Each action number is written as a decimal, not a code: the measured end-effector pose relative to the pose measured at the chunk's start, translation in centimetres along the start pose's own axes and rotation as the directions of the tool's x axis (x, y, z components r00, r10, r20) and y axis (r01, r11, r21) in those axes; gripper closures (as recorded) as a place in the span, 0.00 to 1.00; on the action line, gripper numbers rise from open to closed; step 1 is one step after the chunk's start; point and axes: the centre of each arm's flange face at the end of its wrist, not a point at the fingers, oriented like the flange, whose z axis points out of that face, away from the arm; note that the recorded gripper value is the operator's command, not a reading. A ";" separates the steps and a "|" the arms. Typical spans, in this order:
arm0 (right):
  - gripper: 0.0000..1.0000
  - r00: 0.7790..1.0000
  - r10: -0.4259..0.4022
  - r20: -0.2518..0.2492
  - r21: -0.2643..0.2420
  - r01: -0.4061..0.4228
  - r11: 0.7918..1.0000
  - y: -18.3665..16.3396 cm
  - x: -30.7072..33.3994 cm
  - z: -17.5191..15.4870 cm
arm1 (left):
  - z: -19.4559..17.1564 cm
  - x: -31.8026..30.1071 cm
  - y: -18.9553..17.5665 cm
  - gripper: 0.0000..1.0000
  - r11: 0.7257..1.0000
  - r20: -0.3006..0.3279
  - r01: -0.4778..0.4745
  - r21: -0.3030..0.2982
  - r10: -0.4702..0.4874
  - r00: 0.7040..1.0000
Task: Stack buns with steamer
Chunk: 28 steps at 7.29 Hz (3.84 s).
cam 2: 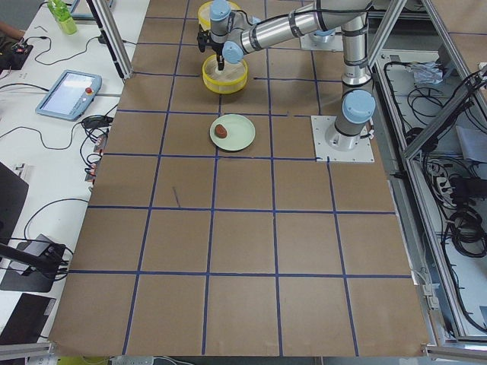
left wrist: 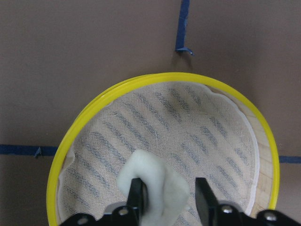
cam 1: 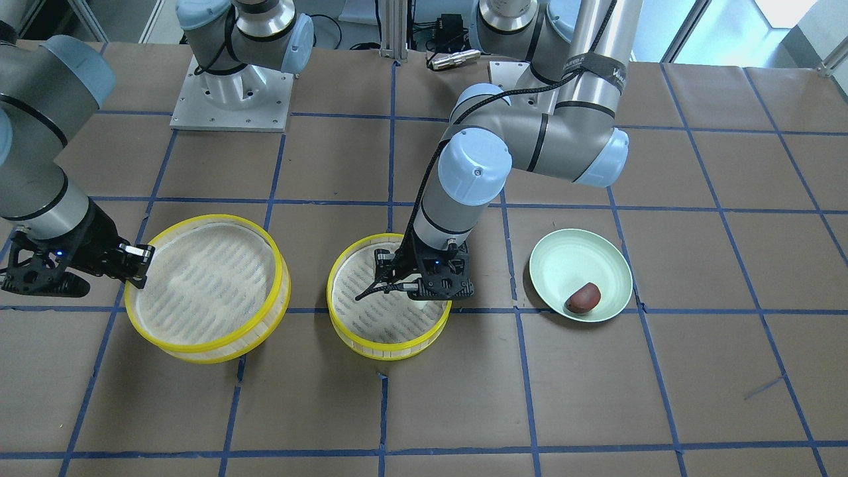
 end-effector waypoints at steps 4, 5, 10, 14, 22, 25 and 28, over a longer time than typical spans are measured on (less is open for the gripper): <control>0.95 0.999 0.038 0.002 0.002 -0.038 0.999 0.4 -7.5 0.3 | -2.0 -3.1 -1.6 0.00 0.993 0.067 -0.114 0.042 0.111 0.992; 0.95 0.999 0.053 -0.004 -0.005 -0.053 0.999 0.6 -10.0 0.9 | -3.2 -7.8 -3.5 0.00 0.984 0.131 -0.174 0.043 0.167 0.977; 0.94 0.990 0.121 -0.074 -0.003 -0.121 0.993 2.6 -22.6 3.2 | -3.7 -28.9 -3.1 0.07 0.948 0.192 -0.302 -0.104 0.317 0.929; 0.94 0.987 0.140 -0.075 -0.014 -0.141 0.990 3.8 -26.0 4.4 | -0.5 -31.8 -4.0 0.82 0.949 0.205 -0.289 -0.130 0.311 0.928; 0.00 0.989 0.115 -0.096 -0.032 -0.118 0.993 5.1 -27.2 5.5 | -4.7 -30.3 -4.0 0.92 0.965 0.229 -0.252 -0.071 0.261 0.938; 0.00 0.989 0.113 -0.099 -0.030 -0.116 0.993 5.1 -27.0 5.4 | -10.8 -24.2 -3.1 0.91 0.973 0.221 -0.224 -0.062 0.232 0.947; 0.01 0.986 0.143 -0.088 -0.012 -0.144 0.989 4.3 -24.4 -1.4 | -15.0 -12.2 -1.6 0.91 0.972 0.211 -0.233 -0.007 0.230 0.950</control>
